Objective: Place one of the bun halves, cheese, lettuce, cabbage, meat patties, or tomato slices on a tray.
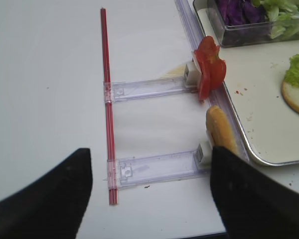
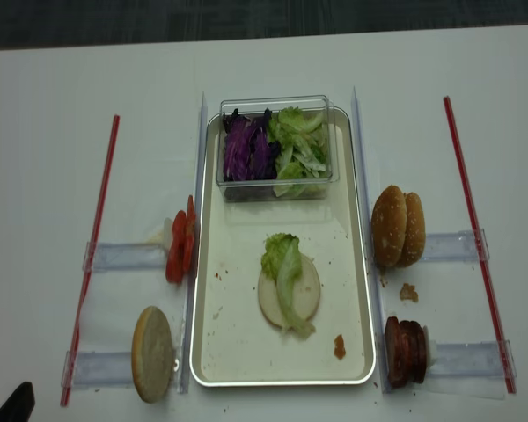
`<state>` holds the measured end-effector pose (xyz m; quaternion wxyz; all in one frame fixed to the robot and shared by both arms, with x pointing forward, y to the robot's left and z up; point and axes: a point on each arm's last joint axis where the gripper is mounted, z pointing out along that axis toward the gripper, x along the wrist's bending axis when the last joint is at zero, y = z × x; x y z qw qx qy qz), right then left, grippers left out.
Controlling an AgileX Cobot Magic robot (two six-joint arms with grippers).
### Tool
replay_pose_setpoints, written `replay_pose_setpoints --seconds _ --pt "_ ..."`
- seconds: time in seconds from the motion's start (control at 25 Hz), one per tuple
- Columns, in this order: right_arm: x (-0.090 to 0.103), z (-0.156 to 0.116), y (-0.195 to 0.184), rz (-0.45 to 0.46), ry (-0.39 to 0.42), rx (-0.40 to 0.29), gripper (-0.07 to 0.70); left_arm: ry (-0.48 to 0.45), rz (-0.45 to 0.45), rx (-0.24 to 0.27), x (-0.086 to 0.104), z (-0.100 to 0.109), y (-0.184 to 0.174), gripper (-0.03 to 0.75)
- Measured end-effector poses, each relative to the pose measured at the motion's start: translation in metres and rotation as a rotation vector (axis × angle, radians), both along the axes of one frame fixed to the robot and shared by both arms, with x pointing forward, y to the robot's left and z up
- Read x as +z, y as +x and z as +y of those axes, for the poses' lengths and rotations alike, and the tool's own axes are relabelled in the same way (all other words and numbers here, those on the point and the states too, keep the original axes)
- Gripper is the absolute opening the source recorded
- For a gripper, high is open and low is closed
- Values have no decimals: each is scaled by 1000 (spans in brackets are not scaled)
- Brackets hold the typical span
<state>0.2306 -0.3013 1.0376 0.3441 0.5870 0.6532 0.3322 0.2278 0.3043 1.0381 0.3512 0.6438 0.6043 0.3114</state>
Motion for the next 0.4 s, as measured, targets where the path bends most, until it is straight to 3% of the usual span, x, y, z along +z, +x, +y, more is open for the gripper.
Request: replay_pose_setpoints --seconds 0.4 --pt "0 0 0 0 0 0 268 0 0 0 0 0 0 474"
